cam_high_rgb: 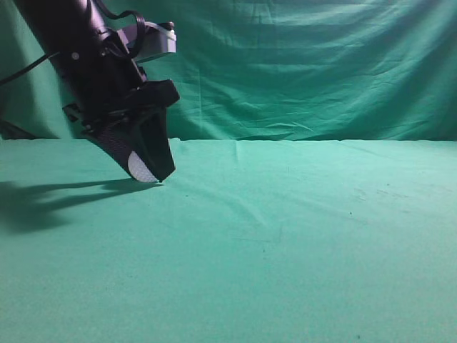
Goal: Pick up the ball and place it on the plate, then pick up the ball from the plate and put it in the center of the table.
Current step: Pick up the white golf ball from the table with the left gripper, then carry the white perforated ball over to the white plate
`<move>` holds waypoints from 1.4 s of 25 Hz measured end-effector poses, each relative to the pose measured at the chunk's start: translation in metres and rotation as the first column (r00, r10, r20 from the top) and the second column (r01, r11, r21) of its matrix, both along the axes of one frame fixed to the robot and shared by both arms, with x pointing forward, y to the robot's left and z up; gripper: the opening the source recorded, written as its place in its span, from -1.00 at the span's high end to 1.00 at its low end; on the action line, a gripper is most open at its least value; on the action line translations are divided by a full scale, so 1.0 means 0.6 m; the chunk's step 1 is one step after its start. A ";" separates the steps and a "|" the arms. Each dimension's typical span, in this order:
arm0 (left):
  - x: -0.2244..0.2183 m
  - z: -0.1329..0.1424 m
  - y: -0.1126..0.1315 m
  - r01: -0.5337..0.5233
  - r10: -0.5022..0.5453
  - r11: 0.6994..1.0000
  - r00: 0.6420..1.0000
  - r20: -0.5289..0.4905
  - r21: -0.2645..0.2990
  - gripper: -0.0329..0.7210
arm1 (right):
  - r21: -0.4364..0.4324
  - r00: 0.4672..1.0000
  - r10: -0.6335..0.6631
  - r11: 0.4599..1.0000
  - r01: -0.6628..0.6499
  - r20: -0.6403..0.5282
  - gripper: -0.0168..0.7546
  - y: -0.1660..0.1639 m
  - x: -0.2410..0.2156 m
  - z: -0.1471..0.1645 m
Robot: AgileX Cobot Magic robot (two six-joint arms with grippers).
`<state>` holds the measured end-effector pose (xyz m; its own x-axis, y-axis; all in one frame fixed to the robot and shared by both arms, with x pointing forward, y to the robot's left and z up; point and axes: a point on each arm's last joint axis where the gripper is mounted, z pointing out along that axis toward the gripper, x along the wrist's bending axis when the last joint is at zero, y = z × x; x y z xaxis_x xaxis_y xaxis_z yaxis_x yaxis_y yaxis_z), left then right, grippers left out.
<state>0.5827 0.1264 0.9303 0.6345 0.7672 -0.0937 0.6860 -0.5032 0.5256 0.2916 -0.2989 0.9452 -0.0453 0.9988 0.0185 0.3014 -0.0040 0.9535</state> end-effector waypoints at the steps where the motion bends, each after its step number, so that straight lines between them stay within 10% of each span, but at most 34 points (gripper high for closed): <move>1: 0.000 0.001 0.000 0.005 -0.005 1.000 1.000 0.001 0.001 0.10 | 0.000 1.000 0.000 1.000 0.000 0.000 0.75 0.000 0.000 0.000; 8: -0.009 0.018 0.001 0.031 -0.031 1.000 0.999 -0.009 -0.003 0.10 | 0.000 1.000 0.000 1.000 0.000 0.000 0.75 0.000 0.000 0.000; 18: -0.068 0.176 0.019 0.017 -0.008 0.991 0.998 0.065 -0.129 0.10 | -0.002 1.000 0.000 1.000 0.000 0.000 0.75 0.000 0.000 0.000; 25: -0.101 0.270 0.120 -0.142 0.159 0.974 0.983 0.089 -0.176 0.10 | 0.095 0.971 0.036 0.994 -0.060 0.237 0.75 0.010 0.006 0.036; 29: -0.119 0.296 0.193 -0.256 0.269 0.957 0.960 0.081 -0.136 0.10 | 0.123 0.929 0.049 0.987 -0.101 0.368 0.75 0.014 0.005 0.059; 35: -0.134 0.299 0.260 -0.423 0.424 0.906 0.904 0.064 -0.021 0.10 | 0.118 0.988 0.006 0.993 -0.025 0.156 0.75 0.008 0.015 0.120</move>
